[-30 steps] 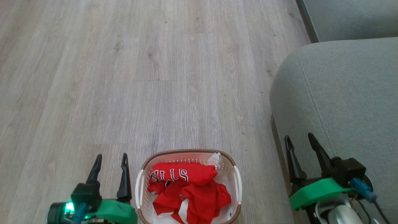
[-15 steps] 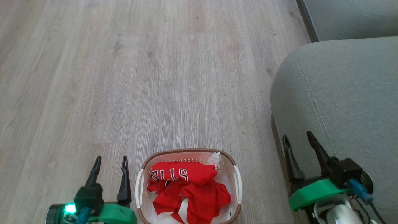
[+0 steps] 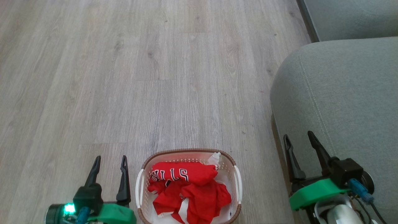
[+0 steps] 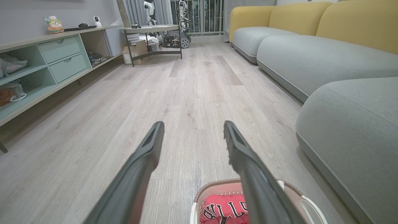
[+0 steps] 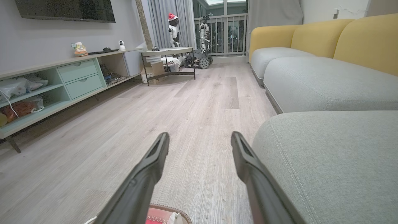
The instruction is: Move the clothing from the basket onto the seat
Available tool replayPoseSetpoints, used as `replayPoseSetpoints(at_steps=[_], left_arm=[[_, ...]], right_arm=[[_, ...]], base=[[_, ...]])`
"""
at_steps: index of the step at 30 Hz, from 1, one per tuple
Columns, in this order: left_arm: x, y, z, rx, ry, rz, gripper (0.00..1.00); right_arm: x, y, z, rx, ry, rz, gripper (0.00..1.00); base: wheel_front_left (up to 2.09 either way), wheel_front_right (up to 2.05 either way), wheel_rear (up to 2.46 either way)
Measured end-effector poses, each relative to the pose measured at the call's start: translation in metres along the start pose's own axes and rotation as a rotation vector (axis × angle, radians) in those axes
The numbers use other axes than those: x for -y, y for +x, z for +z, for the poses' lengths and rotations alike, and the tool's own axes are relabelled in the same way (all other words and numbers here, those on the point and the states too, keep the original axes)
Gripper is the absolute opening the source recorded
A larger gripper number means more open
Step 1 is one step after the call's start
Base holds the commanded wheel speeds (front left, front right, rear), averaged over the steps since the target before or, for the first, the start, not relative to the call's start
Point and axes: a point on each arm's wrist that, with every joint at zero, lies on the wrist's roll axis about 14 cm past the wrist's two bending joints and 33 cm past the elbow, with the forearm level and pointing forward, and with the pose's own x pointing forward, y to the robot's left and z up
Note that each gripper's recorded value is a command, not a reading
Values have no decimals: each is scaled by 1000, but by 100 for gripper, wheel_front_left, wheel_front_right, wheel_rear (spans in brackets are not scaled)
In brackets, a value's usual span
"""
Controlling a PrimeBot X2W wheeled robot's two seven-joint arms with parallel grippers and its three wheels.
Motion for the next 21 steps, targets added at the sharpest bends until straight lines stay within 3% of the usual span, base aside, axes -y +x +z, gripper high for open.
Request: replayPoseSetpoints(at_steps=[10,21], left_arm=[[-1,0,-3,-10,5,4,100],[17,17,-28,-87,16,-86,100]], right_arm=[[2,2,-2,-6,1,-5,100],[9,16,-21,-55,8,-17,100]], base=[[0,0,0],[0,0,0]])
